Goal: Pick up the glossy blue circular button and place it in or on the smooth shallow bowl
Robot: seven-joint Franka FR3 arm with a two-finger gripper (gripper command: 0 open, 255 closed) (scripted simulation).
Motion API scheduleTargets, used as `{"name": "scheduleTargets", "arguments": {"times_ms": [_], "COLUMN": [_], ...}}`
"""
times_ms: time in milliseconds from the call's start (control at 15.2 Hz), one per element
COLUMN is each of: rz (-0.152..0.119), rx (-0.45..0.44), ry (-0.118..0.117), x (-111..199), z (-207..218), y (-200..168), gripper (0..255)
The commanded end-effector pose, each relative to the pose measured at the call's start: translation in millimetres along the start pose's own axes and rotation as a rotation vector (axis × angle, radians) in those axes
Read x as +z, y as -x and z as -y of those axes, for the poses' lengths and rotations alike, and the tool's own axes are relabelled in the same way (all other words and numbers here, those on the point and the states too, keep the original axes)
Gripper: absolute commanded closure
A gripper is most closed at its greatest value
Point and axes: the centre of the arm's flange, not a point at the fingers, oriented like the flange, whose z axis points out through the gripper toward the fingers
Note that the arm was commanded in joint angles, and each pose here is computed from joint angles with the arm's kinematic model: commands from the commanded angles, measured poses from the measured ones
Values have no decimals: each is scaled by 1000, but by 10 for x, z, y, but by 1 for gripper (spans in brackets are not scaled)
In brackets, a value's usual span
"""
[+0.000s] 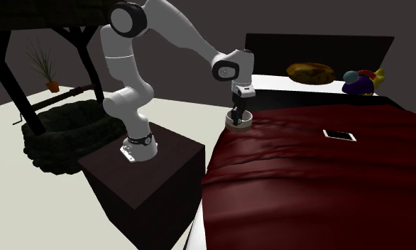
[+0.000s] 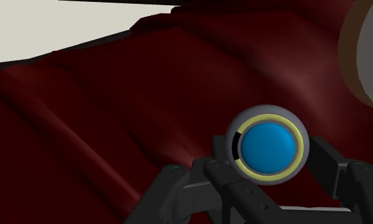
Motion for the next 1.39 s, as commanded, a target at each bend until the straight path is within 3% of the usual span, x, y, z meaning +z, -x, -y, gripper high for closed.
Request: {"name": "scheduleTargets", "arguments": {"times_ms": [0, 924, 1320], "rz": [0, 0, 0], "rx": [1, 1, 1], "ry": [0, 0, 0], "x": [1, 70, 387], "z": [220, 2025, 2019], "y": [75, 635, 634], "gripper": [255, 255, 255]}}
